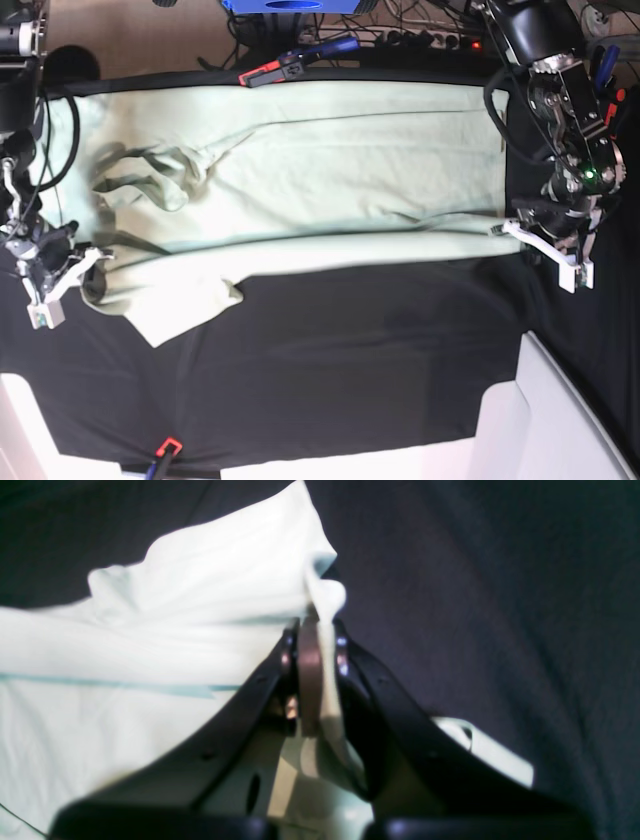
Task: Fold the T-shirt properly
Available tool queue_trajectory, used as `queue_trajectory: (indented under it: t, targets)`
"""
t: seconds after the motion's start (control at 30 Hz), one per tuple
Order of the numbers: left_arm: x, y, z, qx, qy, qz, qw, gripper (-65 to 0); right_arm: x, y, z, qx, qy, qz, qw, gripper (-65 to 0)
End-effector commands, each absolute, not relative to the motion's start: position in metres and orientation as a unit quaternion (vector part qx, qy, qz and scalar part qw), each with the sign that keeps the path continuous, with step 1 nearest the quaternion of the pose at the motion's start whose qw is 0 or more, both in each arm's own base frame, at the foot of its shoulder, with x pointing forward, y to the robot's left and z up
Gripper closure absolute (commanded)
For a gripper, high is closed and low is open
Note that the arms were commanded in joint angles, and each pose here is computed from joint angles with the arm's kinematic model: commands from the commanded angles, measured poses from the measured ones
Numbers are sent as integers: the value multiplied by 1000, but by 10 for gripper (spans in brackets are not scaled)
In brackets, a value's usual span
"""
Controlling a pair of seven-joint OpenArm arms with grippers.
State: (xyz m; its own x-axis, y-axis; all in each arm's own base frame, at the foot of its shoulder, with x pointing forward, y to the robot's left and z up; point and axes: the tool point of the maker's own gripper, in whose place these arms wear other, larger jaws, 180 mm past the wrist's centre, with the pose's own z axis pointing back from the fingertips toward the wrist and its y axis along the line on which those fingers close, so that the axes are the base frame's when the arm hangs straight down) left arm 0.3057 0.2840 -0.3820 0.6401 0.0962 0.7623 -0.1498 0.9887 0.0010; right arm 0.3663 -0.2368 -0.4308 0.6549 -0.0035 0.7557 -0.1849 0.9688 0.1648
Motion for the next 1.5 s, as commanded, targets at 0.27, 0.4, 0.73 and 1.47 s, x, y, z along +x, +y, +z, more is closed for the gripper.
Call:
queue_trajectory:
  t: [0.27,0.4,0.73,1.47]
  targets:
    - [282,288,-389,44,-406,60,911,0,352,-252,-433,105,-398,56,910,0]
    - [268,289,-397,46,-391,58,917,0,345,-250,-435,105,-396,60,910,0]
    - [251,290,-410,47,-369,57,927,0,333,-262,-438,95,-381,46,919,0]
    - [240,273,-429,74,-327,-4,942,0,295,-269,-460,89,-325,31,941,0]
